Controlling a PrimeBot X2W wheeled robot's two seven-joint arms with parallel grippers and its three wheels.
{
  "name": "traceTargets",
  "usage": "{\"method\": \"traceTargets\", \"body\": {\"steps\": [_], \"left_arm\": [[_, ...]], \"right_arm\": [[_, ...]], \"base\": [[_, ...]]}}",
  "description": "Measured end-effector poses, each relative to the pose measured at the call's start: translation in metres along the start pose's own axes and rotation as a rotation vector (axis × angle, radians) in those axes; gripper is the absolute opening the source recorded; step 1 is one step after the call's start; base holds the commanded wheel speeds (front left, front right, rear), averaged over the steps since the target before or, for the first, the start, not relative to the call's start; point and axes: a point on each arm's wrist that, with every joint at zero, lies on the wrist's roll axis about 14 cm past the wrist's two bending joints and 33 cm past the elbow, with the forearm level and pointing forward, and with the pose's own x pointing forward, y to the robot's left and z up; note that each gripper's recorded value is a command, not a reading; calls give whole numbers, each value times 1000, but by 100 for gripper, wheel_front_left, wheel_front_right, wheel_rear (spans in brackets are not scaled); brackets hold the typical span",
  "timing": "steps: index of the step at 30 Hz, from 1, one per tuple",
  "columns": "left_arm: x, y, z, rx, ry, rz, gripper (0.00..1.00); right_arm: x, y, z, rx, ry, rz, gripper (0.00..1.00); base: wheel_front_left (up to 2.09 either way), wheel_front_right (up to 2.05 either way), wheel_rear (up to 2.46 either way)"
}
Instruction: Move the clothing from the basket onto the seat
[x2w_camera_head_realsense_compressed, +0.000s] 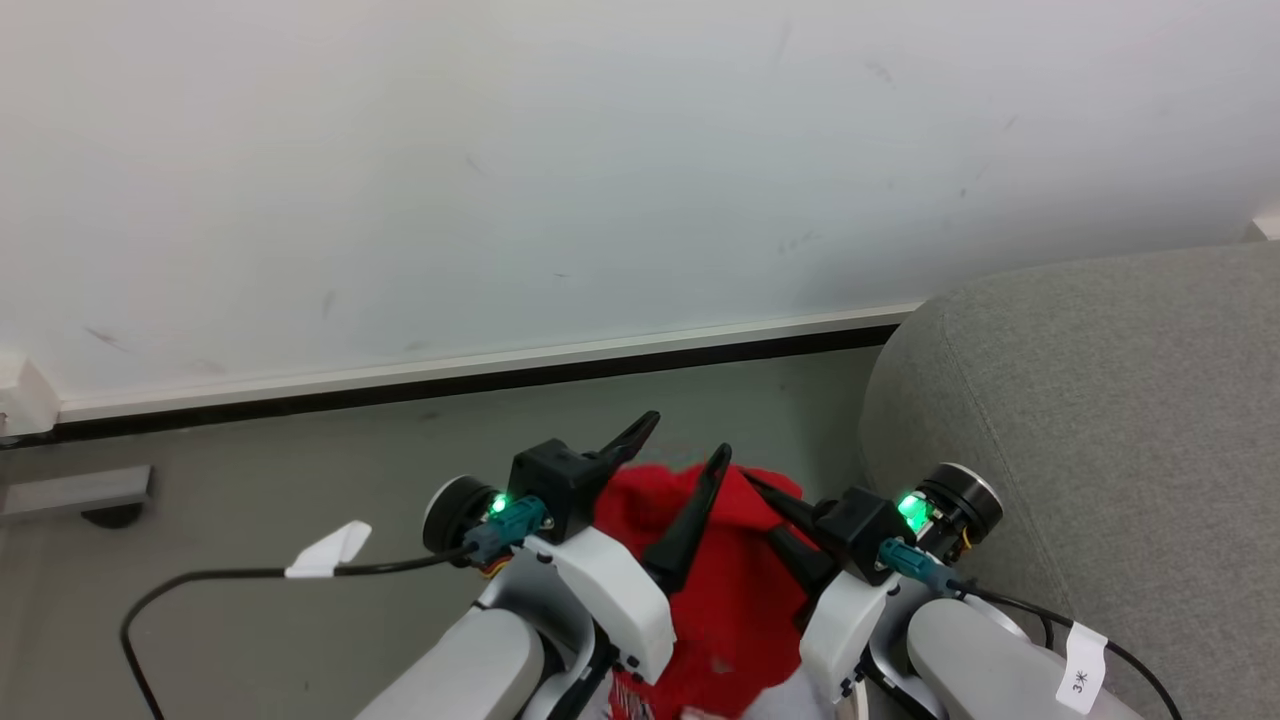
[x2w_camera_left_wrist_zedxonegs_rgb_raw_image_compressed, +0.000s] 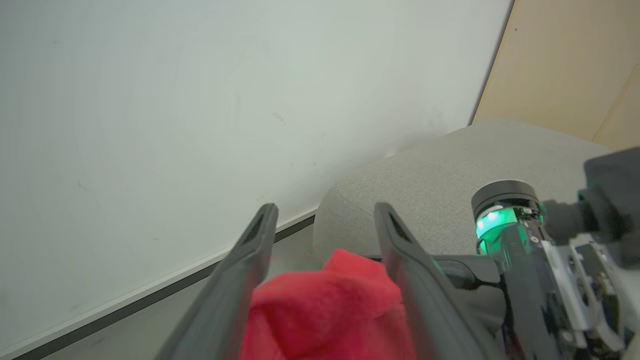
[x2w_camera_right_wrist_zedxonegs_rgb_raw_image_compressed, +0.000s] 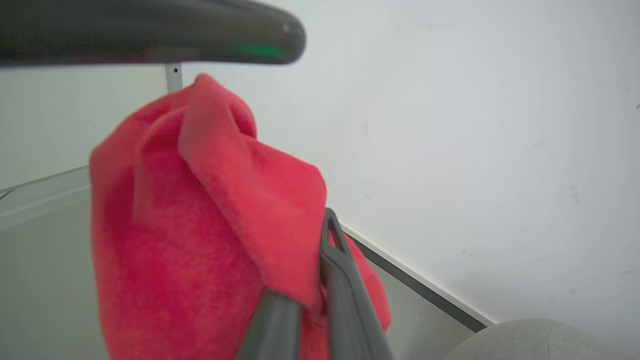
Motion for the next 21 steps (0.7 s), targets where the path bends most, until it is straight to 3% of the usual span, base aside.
{"method": "traceTargets", "body": {"steps": [21], "left_arm": [[0, 0, -4, -5, 12, 5, 100]], "right_arm": [[-7, -25, 8, 12, -28, -68, 0]], "base": [[0, 0, 0]]}}
